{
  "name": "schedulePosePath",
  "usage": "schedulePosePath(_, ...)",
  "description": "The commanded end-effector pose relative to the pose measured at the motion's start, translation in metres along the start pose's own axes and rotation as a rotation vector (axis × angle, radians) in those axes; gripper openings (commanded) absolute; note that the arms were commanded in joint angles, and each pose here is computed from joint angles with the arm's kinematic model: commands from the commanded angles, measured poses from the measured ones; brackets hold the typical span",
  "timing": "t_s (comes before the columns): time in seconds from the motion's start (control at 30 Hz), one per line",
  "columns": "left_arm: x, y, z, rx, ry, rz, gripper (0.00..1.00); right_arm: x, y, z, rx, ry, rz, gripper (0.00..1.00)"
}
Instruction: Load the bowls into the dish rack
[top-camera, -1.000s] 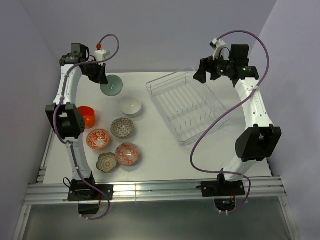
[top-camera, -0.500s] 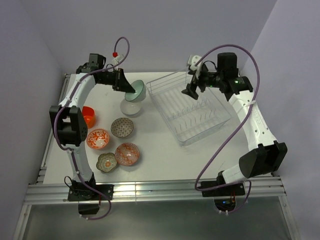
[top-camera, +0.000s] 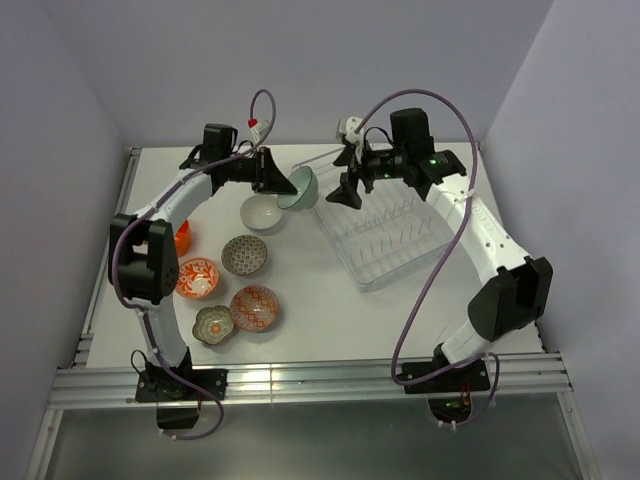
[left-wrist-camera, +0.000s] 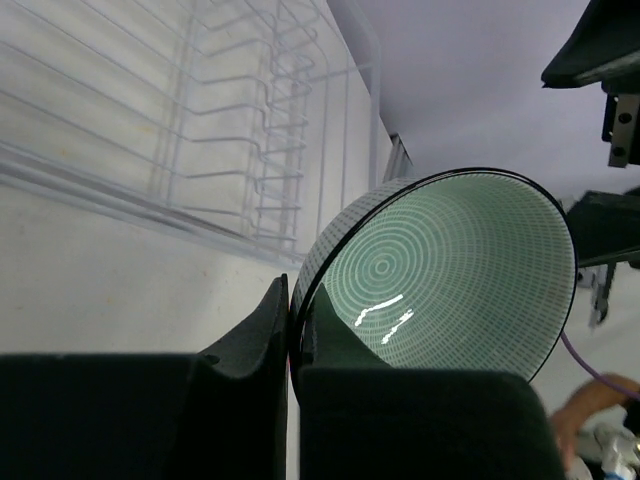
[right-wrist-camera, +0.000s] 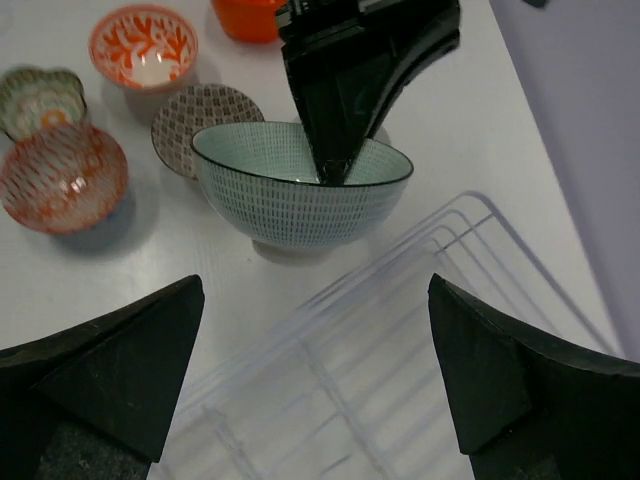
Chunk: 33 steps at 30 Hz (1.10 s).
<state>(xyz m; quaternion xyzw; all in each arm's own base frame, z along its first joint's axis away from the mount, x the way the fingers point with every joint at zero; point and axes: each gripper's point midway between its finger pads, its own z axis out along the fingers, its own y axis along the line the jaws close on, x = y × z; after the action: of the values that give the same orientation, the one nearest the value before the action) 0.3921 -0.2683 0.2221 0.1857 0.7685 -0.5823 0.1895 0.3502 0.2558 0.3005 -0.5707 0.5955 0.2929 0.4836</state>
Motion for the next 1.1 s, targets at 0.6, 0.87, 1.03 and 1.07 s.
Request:
schedulePosePath(0.6,-0.117,-0.056,-0.002,-0.064,-0.499,0.283,0.00,-0.036,-0.068,-0.031,0.080,-0.305,1.033,1.00)
schedulePosePath(0.87,-0.110,-0.065,0.013,-0.030,-0.475,0.283,0.00,-0.033,-0.073,-0.023,0.042,-0.281,1.081,1.00)
schedulePosePath(1.03,-0.110,-0.068,0.019,-0.030,-0.473,0.292,0.00,-0.024,-0.075,-0.016,0.043,-0.247,1.131,1.00)
schedulePosePath(1.07,-0.110,-0.068,0.020,-0.032,-0.473,0.292,0.00,-0.022,-0.077,-0.014,0.046,-0.245,1.139,1.00)
